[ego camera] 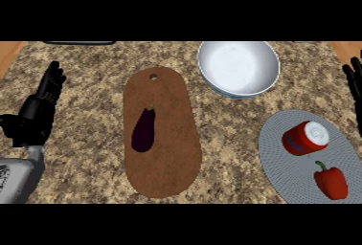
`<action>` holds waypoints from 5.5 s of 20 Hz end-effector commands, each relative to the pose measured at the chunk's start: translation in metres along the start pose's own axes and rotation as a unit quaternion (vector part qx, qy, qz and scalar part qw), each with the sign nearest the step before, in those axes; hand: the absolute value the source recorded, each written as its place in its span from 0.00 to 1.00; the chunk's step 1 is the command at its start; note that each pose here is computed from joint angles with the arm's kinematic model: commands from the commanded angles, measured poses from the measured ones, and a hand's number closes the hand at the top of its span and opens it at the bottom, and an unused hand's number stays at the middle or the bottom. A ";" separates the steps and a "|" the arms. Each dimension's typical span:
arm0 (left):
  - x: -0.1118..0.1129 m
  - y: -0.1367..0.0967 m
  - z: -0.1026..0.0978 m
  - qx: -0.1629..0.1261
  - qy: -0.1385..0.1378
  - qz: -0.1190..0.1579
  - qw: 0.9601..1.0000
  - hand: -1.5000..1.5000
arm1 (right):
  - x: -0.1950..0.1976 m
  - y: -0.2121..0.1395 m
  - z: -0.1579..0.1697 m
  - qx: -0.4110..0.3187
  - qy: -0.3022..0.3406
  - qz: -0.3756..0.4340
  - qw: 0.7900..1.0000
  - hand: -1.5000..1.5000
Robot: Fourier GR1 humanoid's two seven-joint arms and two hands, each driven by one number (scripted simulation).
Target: Pick the can from the placemat and place it in the bowl
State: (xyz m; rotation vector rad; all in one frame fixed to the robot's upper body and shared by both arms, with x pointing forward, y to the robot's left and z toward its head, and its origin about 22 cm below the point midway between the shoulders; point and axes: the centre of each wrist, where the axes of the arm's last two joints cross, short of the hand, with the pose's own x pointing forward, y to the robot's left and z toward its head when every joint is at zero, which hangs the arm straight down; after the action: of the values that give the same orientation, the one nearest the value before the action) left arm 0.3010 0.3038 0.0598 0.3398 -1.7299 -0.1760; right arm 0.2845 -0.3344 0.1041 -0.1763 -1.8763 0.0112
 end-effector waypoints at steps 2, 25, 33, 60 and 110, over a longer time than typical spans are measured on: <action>0.013 0.014 -0.014 0.017 -0.016 0.022 0.999 0.50 | 0.015 0.046 -0.001 0.187 -0.019 -0.065 0.980 0.00; 0.013 0.023 -0.006 0.051 -0.002 0.095 0.994 0.50 | 0.114 -0.041 0.047 0.344 -0.151 0.294 0.879 0.00; 0.011 0.033 0.004 0.046 -0.004 0.097 0.994 0.50 | 0.156 -0.059 0.031 0.457 -0.043 0.442 0.771 0.00; 0.007 0.049 -0.014 0.043 -0.002 0.091 0.995 0.50 | 0.043 -0.038 0.006 0.490 0.040 0.493 0.717 0.00; 0.006 0.030 0.007 0.043 -0.016 0.092 0.995 0.50 | -0.079 -0.026 -0.001 0.468 -0.031 0.503 0.726 1.00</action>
State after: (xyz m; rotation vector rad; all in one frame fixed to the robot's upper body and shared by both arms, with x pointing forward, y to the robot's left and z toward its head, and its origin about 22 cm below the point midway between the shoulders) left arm 0.2926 0.3305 0.0797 0.2398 -1.7923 0.0289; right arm 0.3150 -0.3627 0.0524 -0.4769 -1.3918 1.6825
